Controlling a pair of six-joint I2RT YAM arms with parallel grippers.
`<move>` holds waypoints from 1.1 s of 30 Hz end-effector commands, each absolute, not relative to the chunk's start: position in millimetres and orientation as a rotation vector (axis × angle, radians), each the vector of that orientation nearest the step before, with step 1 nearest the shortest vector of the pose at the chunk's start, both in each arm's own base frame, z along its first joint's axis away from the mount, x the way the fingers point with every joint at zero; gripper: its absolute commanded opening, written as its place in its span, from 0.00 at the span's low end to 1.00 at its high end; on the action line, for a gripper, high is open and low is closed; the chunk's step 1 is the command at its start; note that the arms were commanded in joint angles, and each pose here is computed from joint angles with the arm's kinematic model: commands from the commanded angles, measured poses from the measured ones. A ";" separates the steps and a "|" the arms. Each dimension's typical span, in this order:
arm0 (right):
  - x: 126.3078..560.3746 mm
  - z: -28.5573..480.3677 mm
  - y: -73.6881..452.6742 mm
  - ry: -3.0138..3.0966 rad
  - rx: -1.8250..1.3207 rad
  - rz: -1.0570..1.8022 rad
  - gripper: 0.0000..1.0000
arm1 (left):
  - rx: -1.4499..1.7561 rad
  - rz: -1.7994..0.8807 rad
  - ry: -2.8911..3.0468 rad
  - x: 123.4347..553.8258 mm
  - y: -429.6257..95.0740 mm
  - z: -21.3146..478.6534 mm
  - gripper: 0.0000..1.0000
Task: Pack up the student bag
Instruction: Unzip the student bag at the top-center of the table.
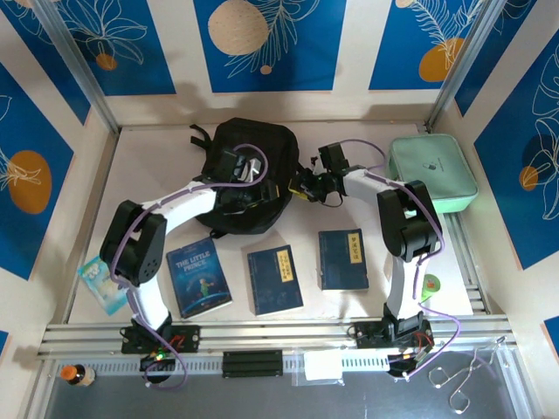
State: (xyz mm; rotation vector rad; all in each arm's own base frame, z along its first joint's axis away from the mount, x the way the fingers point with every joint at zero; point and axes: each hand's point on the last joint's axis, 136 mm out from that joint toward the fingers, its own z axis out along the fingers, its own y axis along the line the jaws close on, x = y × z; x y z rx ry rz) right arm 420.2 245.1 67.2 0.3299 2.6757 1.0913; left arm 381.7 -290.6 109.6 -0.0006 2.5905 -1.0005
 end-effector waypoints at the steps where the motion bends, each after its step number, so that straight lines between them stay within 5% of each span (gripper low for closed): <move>1: 405.5 46.4 244.1 2.746 0.357 1.130 0.28 | -0.014 -1.053 2.597 385.2 -304.3 109.2 0.50; 13: 397.2 15.2 232.7 2.798 0.429 1.096 0.28 | -0.055 -1.014 2.619 404.8 -321.8 101.6 0.41; 22: 394.8 10.3 232.9 2.797 0.441 1.109 0.28 | -0.127 -0.667 2.696 426.0 -306.1 81.2 0.31; 33: 392.2 6.7 237.6 2.802 0.430 1.124 0.27 | -0.139 -0.770 2.721 430.0 -327.8 69.8 0.25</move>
